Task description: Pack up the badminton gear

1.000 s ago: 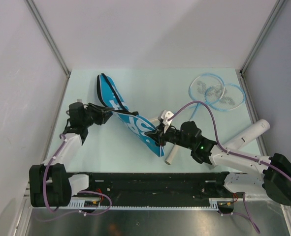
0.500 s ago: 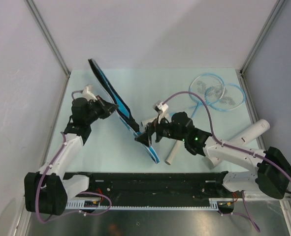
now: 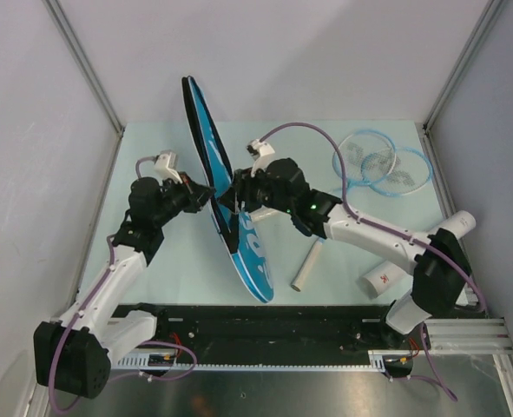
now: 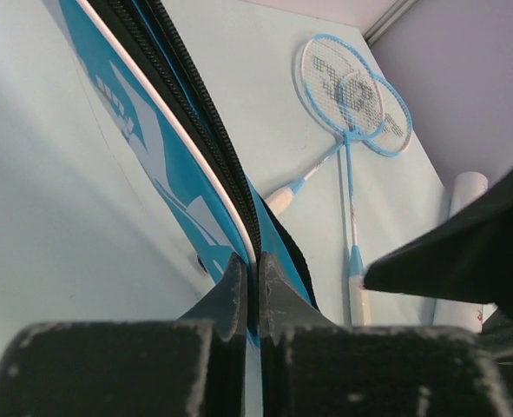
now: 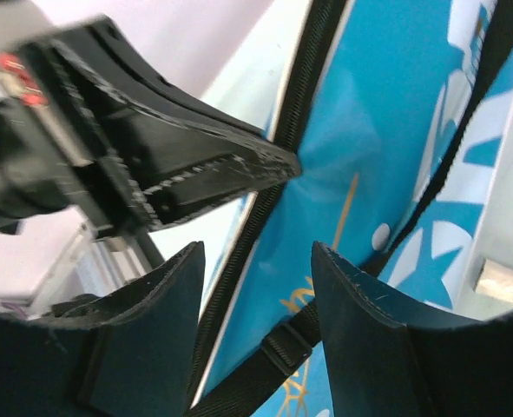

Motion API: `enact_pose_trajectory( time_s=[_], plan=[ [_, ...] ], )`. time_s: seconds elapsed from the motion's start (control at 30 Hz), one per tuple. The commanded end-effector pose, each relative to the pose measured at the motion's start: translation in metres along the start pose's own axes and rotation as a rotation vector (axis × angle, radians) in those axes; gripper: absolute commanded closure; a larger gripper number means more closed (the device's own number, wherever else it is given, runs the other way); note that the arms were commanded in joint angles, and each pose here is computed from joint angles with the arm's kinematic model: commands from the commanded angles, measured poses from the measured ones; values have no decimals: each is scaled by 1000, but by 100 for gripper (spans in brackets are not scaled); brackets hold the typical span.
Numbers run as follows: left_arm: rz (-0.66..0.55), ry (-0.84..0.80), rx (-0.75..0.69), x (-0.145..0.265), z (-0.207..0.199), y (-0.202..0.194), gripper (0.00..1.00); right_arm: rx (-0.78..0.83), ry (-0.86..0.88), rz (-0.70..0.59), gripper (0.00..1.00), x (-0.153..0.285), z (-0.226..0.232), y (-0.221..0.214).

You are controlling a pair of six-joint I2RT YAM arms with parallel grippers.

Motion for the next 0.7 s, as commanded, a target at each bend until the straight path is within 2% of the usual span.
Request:
enact_pose_trajectory(
  time_s=[0.0,0.23,0.37,0.43,0.47,0.53,0.57,0.67],
  plan=[
    [-114,-38,-84,11,-26,33,99,70,-84,66,42,-8,5,-10],
    [-135,-44,-62,16,-34,36,100,168,-155,144,43,-12,9,-32],
    [-136,-45,-51,18,-38,36,100,274,-286,179,46,-13,1,-41],
    [-140,-51,-62,19,-42,38,100,321,-312,193,58,-12,1,-42],
    [-135,-53,-65,20,-42,37,100,328,-328,203,70,-13,-1,-45],
    [-134,-51,-78,21,-43,38,100,326,-330,212,72,-13,-2,-47],
    [-129,-51,-82,21,-43,36,99,323,-316,215,78,-13,0,-48],
    [-124,-52,-93,24,-43,35,100,309,-291,211,86,-12,1,-47]
  ],
)
Point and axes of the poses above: each gripper's point midway between its finger pads, its own x axis back along the fingers, its own z axis along the line the jaws close on, y = z × x, the point moved 1 cm from there along x, back along the fingers, and after that the axes turned 10 degrees about x, right-handed, at the moved point
